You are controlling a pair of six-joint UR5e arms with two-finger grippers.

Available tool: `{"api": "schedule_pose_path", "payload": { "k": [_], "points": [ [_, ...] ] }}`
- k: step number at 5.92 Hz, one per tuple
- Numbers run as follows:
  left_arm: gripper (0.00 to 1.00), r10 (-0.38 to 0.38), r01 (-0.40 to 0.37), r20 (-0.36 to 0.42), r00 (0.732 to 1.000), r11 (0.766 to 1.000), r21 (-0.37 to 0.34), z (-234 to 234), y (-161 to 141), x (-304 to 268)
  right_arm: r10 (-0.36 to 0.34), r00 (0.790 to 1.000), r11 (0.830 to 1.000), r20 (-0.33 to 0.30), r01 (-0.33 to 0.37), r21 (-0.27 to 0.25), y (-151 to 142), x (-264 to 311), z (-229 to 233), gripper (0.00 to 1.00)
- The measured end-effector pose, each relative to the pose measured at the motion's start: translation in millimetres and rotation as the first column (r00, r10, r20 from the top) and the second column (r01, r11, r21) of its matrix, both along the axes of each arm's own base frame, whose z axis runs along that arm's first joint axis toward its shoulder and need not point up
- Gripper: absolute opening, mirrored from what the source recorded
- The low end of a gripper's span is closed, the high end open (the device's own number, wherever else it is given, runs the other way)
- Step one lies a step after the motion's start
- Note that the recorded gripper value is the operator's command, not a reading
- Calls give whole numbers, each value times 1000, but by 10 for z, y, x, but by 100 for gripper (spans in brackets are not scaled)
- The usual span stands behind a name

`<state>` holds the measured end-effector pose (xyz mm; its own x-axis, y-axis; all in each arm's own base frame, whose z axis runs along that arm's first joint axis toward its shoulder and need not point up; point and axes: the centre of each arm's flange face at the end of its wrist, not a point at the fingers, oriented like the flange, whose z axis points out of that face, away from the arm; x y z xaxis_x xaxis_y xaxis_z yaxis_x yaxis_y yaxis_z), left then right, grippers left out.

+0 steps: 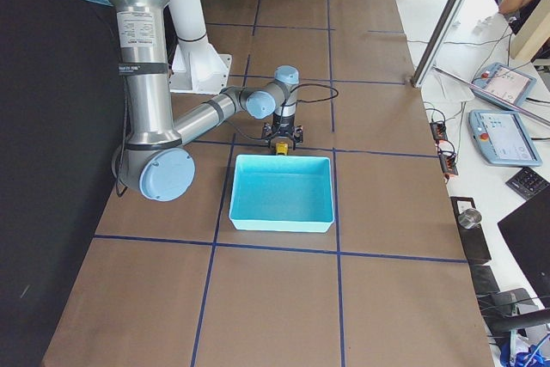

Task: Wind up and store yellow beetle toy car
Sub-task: 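Lower the right gripper onto the yellow car beside the bin and grasp, then lift the car with the right gripper and move it over the bin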

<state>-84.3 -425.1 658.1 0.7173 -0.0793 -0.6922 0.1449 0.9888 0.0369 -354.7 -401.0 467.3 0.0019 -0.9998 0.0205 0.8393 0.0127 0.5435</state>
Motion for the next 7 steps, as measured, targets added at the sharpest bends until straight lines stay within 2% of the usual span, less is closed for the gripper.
{"api": "schedule_pose_path", "payload": {
  "k": [1, 2, 3, 4, 7],
  "points": [
    [100, -1, 1, 0, 1000, 1000, 17, 19, 13, 5, -3, 1000, 1000, -6, 3, 0, 19, -30, 23, 100],
    [100, -2, 2, -2, 1000, 1000, 21, 11, -4, 10, -2, 1000, 1000, -18, 2, -4, 15, -57, 78, 91],
    [100, -2, 2, -3, 1000, 1000, 21, -4, -26, 14, -3, 1000, 1000, -26, 2, -11, 1, -86, 132, 36],
    [100, -1, 1, -4, 1000, 1000, 21, -14, -37, 16, -2, 1000, 1000, -27, 1, -13, -6, -97, 138, 0],
    [100, -2, 2, -4, 1000, 1000, 22, -33, -31, 12, 13, 1000, 1000, -4, -13, 19, 4, -10, -68, 0]
  ]
}}
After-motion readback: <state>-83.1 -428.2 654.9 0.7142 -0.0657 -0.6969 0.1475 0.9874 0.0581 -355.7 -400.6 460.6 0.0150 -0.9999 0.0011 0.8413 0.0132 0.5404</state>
